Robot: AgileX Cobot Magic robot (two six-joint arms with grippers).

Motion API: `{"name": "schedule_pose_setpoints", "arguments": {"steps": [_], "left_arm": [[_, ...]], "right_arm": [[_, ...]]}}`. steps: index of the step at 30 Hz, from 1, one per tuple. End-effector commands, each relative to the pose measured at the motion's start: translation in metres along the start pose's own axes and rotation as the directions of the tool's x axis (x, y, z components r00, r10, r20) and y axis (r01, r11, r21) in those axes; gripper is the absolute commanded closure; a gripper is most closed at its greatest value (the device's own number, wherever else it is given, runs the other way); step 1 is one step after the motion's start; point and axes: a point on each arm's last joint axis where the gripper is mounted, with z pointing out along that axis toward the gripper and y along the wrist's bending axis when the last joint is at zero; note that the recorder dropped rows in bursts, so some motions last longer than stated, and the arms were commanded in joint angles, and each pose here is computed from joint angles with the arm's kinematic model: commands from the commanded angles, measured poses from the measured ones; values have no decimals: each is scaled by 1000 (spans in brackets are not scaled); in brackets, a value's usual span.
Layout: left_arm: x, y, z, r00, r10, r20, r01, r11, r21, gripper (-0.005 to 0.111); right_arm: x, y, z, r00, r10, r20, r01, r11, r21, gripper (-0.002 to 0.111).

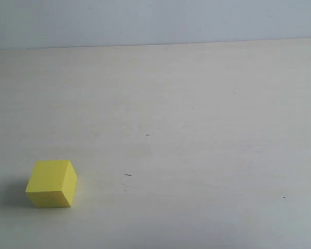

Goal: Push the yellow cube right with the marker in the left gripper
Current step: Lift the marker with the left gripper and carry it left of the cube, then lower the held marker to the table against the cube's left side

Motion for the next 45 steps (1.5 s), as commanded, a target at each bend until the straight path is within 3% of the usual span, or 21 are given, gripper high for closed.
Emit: {"name": "schedule_pose_setpoints", "arguments": {"steps": [1,6,9,11,14,18,23,25,29,45], "left_arm": [[9,7,-6,998,64,27,-62,996,-59,107],[-4,4,25,936,333,-113,-333,943,22,107],[-12,-2,46,852,504,-143,-486,862,141,107],[-12,-7,63,831,527,-179,-491,845,210,107],[-12,-15,95,819,553,-156,-512,825,237,107],[3,-22,135,713,685,-150,-631,720,288,107],[19,-13,165,704,696,-140,-644,709,289,107],[25,-8,170,664,735,-141,-672,668,319,107],[35,-7,178,527,844,-97,-761,519,388,107],[25,-7,189,549,835,-48,-791,537,293,107]], "right_arm": [[0,0,0,1000,-6,14,6,1000,5,108],[0,0,0,1000,-4,14,4,1000,4,108],[0,0,0,1000,-4,14,4,1000,4,108],[0,0,0,1000,-4,14,4,1000,4,108],[0,0,0,1000,-4,14,4,1000,4,108],[0,0,0,1000,-4,14,4,1000,4,108],[0,0,0,1000,-6,14,6,1000,5,108],[0,0,0,1000,-6,14,6,1000,5,108],[0,0,0,1000,-6,14,6,1000,5,108],[0,0,0,1000,-6,14,6,1000,5,108]]}}
